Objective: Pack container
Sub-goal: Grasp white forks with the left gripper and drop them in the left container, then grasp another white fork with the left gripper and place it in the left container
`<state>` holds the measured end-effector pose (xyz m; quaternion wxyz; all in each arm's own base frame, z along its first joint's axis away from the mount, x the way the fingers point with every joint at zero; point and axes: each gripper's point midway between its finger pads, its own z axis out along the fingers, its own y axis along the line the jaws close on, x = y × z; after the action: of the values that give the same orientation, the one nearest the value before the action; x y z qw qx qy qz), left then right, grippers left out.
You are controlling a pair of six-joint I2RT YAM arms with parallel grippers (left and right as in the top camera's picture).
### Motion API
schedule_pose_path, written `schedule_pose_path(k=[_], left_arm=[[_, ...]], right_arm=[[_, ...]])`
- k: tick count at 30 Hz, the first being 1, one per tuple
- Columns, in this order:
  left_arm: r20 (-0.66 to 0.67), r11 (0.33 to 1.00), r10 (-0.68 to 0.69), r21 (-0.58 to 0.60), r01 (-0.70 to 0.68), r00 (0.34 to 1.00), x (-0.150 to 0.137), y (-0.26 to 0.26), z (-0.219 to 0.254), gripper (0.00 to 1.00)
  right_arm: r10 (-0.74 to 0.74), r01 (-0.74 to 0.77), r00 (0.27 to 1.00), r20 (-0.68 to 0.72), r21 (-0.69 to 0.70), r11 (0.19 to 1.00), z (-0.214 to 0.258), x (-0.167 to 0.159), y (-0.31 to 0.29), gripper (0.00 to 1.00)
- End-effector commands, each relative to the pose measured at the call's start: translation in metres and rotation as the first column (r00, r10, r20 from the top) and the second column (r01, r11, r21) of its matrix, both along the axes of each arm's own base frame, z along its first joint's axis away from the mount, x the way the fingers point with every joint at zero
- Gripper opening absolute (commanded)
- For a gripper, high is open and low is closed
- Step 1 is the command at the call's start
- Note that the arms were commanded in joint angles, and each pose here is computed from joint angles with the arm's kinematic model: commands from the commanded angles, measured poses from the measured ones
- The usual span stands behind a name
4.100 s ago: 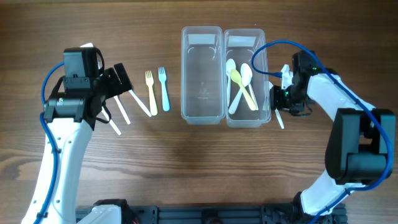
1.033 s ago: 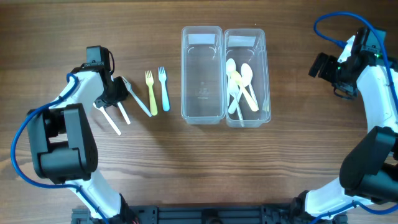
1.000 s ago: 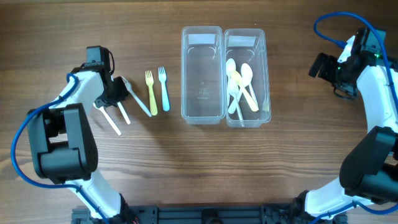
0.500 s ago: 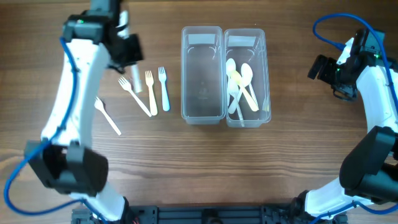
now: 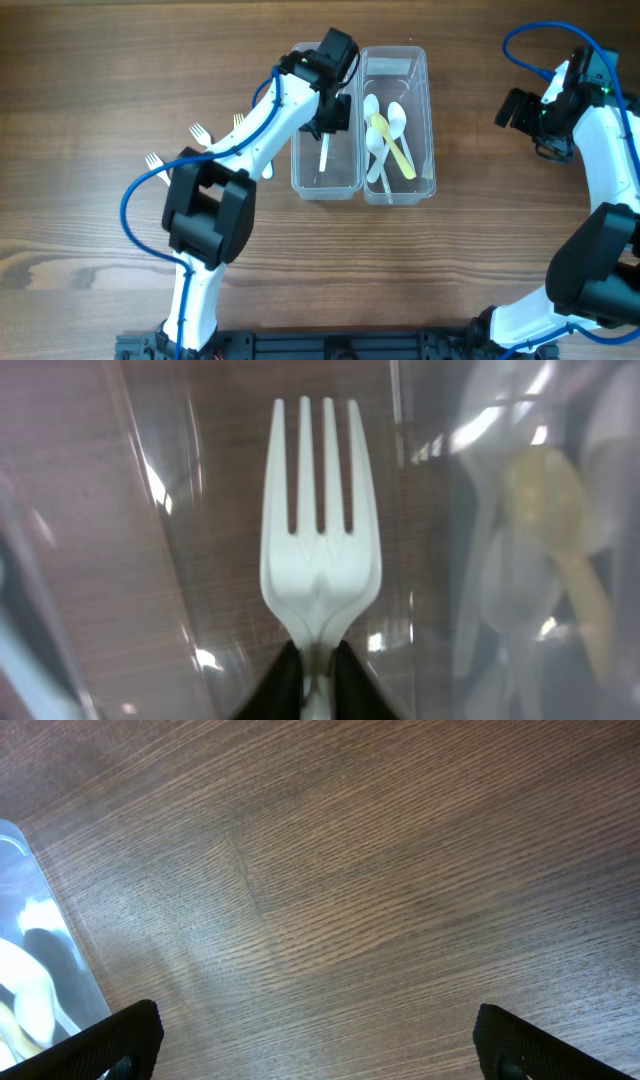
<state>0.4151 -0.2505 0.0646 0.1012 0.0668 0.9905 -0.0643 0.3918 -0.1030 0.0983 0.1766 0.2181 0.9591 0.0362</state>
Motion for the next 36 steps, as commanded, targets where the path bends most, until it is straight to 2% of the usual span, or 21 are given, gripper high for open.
schedule_pose_path(k=[1,3,5,7,9,10,11,13,14,16,17,20,24,26,29,30,33,34,36], left_arm=[[-0.001,1.0,0.01,-0.014,-0.01,1.0,-0.003,0.001,0.015,0.36],[0.053,0.999,0.024,-0.045,-0.021,0.998,0.001,0.006,0.055,0.39],[0.157,0.996,0.075,-0.067,-0.065,0.985,0.001,0.033,0.118,0.44],[0.202,0.984,0.159,0.043,-0.171,0.966,-0.007,0.088,0.146,0.48],[0.152,0.945,0.249,0.179,-0.274,0.957,-0.023,0.151,0.147,0.54],[0.094,0.922,0.302,0.225,-0.316,0.949,-0.034,0.177,0.14,0.57],[0.024,0.872,0.42,0.266,-0.411,0.907,-0.046,0.211,0.126,0.56],[-0.046,0.792,0.567,0.302,-0.53,0.822,-0.059,0.256,0.096,0.55],[-0.165,0.783,0.618,0.213,-0.584,0.768,-0.067,0.278,0.05,0.52],[-0.242,0.807,0.587,0.101,-0.582,0.772,-0.071,0.283,0.019,0.49],[-0.271,0.788,0.607,0.082,-0.61,0.747,-0.079,0.289,0.002,0.48],[-0.295,0.751,0.648,0.092,-0.654,0.703,-0.098,0.304,-0.034,0.46],[-0.284,0.739,0.661,0.087,-0.668,0.694,-0.111,0.305,-0.068,0.47],[-0.282,0.693,0.707,0.09,-0.716,0.649,-0.116,0.304,-0.079,0.46],[-0.273,0.686,0.713,0.084,-0.723,0.645,-0.114,0.304,-0.081,0.45],[-0.274,0.686,0.713,0.085,-0.723,0.645,-0.114,0.304,-0.081,0.41],[-0.277,0.686,0.713,0.087,-0.722,0.644,-0.115,0.304,-0.081,0.12],[-0.277,0.686,0.713,0.087,-0.722,0.644,-0.115,0.304,-0.081,0.08],[-0.279,0.689,0.71,0.084,-0.72,0.647,-0.115,0.304,-0.081,0.05]], right_arm=[[0.008,-0.008,1.0,-0.013,0.011,1.0,-0.006,-0.001,0.003,1.0],[0.008,-0.008,1.0,-0.013,0.012,1.0,-0.006,-0.001,0.003,1.0],[0.008,-0.008,1.0,-0.013,0.011,1.0,-0.006,-0.001,0.003,0.99],[0.008,-0.008,1.0,-0.013,0.012,1.0,-0.006,-0.001,0.003,0.99],[0.008,-0.008,1.0,-0.013,0.012,1.0,-0.006,-0.001,0.003,0.99],[0.008,-0.008,1.0,-0.01,0.012,1.0,-0.006,0.0,0.003,0.99],[0.008,-0.007,1.0,-0.008,0.012,1.0,-0.006,0.001,0.003,0.99],[0.01,-0.01,1.0,0.001,0.024,1.0,-0.005,0.002,0.005,0.99],[0.01,-0.01,1.0,0.002,0.024,1.0,-0.005,0.002,0.005,0.99],[0.01,-0.01,1.0,0.006,0.022,1.0,-0.005,0.003,0.004,1.0],[0.01,-0.01,1.0,0.011,0.02,1.0,-0.004,0.005,0.004,1.0],[0.01,-0.01,0.999,0.031,0.015,1.0,-0.003,0.009,0.003,1.0],[0.01,-0.011,0.999,0.031,0.014,1.0,-0.003,0.009,0.003,0.99],[0.011,-0.011,0.999,0.031,0.014,1.0,-0.003,0.009,0.003,1.0],[0.01,-0.01,0.999,0.031,0.015,1.0,-0.003,0.009,0.003,1.0],[0.01,-0.011,0.999,0.03,0.015,1.0,-0.003,0.009,0.003,1.0],[0.01,-0.011,1.0,0.03,0.015,1.0,-0.003,0.009,0.003,1.0],[0.01,-0.011,1.0,0.029,0.015,1.0,-0.003,0.009,0.003,0.99],[0.01,-0.011,1.0,0.026,0.016,1.0,-0.003,0.008,0.003,0.99]])
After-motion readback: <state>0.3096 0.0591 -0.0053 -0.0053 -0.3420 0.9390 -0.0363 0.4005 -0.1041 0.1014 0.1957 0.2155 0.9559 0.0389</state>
